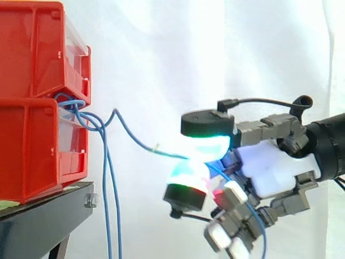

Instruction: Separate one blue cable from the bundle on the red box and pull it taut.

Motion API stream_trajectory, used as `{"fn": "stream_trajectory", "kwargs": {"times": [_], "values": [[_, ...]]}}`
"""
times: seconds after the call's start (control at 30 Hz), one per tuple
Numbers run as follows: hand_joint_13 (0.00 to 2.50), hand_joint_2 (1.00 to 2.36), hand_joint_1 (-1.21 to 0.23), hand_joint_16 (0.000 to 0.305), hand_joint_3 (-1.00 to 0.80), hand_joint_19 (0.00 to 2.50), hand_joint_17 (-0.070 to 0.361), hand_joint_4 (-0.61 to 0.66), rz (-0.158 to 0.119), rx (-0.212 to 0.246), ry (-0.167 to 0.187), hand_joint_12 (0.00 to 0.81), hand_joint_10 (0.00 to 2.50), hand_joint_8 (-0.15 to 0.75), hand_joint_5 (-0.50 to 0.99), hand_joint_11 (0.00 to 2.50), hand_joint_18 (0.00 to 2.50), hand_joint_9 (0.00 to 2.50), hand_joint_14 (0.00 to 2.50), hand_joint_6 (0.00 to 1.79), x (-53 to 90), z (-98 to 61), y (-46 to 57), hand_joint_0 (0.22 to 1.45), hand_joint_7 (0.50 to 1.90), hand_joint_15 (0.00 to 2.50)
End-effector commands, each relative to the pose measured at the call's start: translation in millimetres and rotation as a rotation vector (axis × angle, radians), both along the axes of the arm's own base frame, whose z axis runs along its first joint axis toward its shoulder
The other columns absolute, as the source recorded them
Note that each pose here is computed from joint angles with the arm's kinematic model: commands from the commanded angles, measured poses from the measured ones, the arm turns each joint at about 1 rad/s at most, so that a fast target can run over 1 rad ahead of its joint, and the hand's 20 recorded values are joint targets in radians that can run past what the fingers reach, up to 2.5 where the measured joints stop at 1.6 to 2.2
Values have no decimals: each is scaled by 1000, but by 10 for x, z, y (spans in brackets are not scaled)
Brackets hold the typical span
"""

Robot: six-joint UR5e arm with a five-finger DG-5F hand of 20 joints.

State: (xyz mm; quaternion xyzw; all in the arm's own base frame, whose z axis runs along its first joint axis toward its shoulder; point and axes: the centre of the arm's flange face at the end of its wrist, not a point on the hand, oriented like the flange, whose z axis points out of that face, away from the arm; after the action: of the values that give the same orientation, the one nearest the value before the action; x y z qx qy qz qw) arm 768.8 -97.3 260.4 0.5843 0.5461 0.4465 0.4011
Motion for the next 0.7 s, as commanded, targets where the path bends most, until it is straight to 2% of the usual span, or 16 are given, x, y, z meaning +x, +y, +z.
{"fn": "stream_trajectory", "kwargs": {"times": [0.0, 0.2, 0.27, 0.33, 0.37, 0.47, 0.53, 0.67], "values": [[853, 1364, -862, 53, 24, 383, 120, -109, 4, 7, -58, 418, 19, 290, -41, 558, 849, 1199, 20, 918, 54, -57, 37, 572, 1228, 556], [849, 1356, -862, 53, 21, 385, 120, -106, 8, 6, -90, 419, 16, 290, -42, 554, 844, 1186, 21, 919, 68, -172, 61, 573, 1217, 557], [849, 1355, -860, 53, 25, 387, 120, -106, 9, 18, -116, 420, 18, 291, -42, 553, 844, 1185, 21, 919, 50, -321, 84, 572, 1221, 554], [848, 1358, -861, 53, 23, 387, 120, -105, 6, 26, -132, 418, 18, 296, -42, 558, 844, 1183, 22, 919, 52, -364, 82, 571, 1221, 550], [847, 1361, -861, 53, 18, 383, 120, -106, 4, 37, -160, 421, 19, 289, -42, 552, 844, 1183, 20, 919, 65, -393, 73, 570, 1221, 554], [846, 1358, -860, 54, 23, 384, 120, -106, 1, 51, -204, 422, 19, 296, -42, 548, 844, 1179, 20, 919, 82, -471, 93, 570, 1220, 556], [842, 1360, -859, 54, 23, 385, 121, -107, 2, 68, -220, 419, 18, 296, -42, 547, 843, 1175, 20, 919, 61, -541, 94, 570, 1219, 553], [839, 1363, -859, 54, 21, 378, 121, -106, 0, 85, -252, 419, 16, 295, -42, 549, 839, 1169, 21, 919, 88, -543, 96, 569, 1216, 550]]}}
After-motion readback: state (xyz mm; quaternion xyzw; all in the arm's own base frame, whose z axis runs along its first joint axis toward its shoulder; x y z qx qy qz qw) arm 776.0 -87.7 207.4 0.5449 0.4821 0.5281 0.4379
